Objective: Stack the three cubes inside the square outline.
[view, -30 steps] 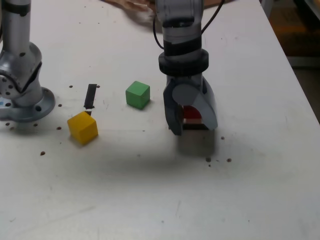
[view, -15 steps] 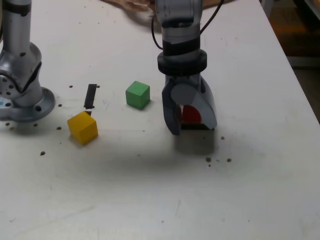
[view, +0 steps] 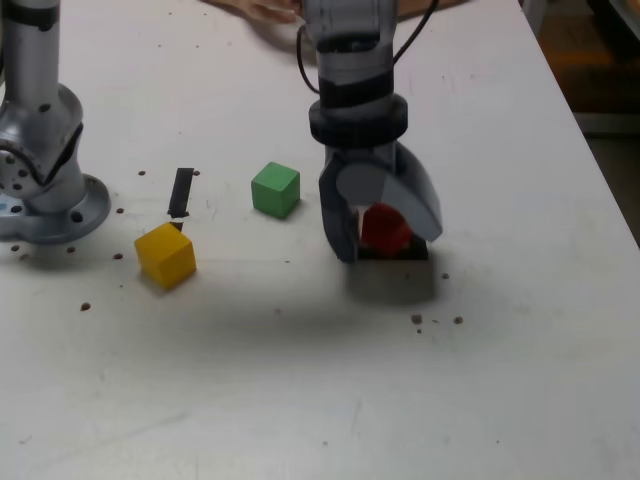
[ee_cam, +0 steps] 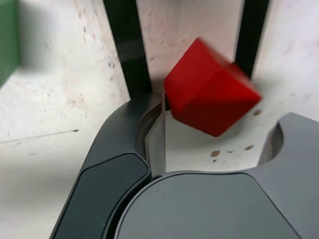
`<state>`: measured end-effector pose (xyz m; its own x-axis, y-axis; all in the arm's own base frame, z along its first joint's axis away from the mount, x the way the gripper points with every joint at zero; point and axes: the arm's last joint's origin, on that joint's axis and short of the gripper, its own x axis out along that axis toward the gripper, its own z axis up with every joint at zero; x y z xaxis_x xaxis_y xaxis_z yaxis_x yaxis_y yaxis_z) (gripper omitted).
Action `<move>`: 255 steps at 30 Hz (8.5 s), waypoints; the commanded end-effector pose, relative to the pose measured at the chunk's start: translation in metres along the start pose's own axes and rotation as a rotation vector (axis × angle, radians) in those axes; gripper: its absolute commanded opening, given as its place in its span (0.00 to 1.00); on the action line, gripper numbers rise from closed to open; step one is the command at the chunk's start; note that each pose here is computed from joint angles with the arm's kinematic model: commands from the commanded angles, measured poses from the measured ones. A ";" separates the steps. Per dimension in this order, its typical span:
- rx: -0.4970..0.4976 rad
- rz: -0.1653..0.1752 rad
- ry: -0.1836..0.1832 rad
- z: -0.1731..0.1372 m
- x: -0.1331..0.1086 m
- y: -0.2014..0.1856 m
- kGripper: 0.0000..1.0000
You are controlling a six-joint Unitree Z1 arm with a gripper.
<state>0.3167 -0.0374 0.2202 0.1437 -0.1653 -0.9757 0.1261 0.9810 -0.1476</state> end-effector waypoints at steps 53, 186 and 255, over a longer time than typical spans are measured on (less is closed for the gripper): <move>-0.276 0.124 0.148 0.024 -0.023 0.032 0.92; 0.020 0.303 0.024 -0.095 -0.121 -0.001 0.86; 0.388 0.201 0.185 -0.165 -0.015 -0.076 0.04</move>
<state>0.1403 -0.0930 0.2117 0.0448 0.0524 -0.9976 0.4982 0.8644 0.0677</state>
